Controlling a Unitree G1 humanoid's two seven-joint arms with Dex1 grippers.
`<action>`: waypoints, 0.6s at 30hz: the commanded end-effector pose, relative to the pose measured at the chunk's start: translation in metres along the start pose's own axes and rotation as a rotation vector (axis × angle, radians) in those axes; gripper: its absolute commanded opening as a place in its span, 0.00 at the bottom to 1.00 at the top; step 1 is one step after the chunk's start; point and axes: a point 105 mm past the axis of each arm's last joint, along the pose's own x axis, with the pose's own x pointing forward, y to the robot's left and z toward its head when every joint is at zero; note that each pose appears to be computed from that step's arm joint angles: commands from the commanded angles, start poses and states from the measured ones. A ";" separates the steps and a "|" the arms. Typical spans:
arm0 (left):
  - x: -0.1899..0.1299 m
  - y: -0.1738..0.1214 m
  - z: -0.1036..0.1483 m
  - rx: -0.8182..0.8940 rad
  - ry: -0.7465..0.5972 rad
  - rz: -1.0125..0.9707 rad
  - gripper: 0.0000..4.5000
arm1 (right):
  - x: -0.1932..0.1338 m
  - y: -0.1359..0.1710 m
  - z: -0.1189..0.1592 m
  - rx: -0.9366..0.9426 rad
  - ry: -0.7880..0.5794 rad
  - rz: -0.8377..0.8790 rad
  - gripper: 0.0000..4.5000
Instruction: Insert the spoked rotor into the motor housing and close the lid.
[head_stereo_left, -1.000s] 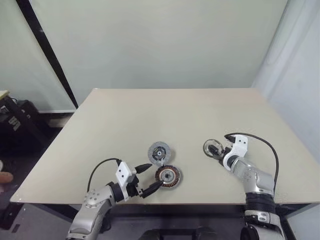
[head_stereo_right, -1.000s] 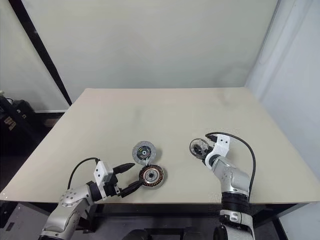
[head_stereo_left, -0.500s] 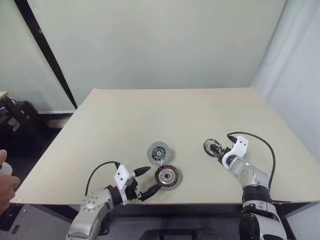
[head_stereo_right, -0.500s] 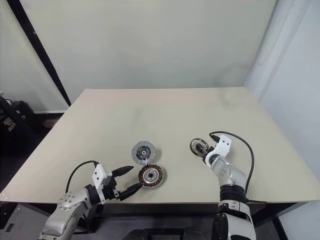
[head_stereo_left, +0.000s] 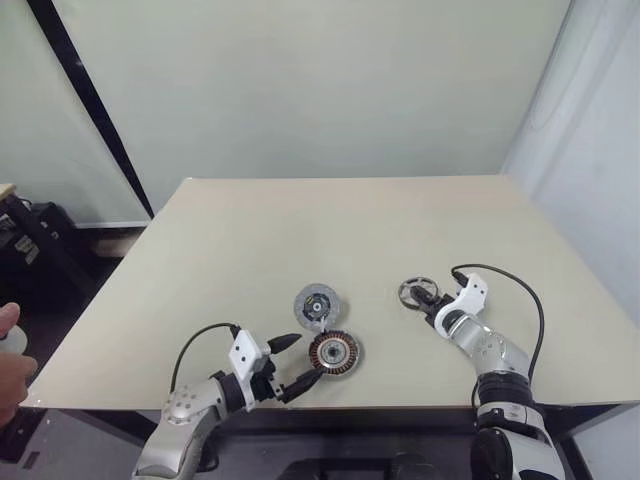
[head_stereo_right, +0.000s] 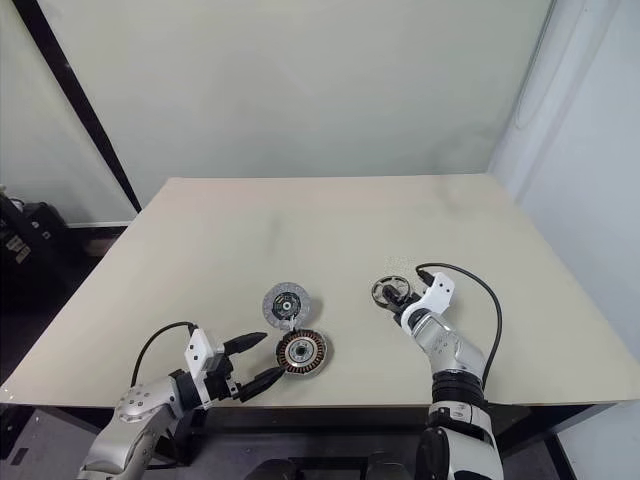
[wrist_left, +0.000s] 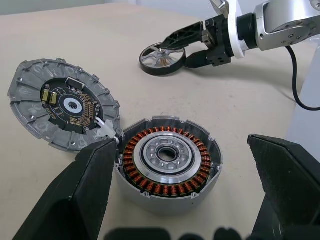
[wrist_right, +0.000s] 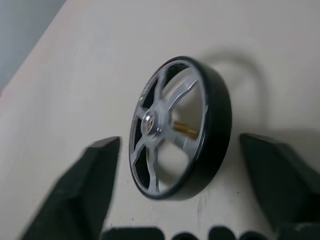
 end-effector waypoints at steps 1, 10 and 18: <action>0.002 0.001 0.015 0.047 -0.042 -0.011 1.00 | 0.000 0.006 0.015 0.041 -0.063 0.013 0.63; 0.002 0.001 0.014 0.042 -0.041 -0.009 1.00 | -0.005 0.020 0.016 0.077 -0.060 0.080 0.10; -0.008 0.011 0.012 0.041 -0.033 0.032 1.00 | -0.034 0.073 0.003 0.086 0.076 0.351 0.10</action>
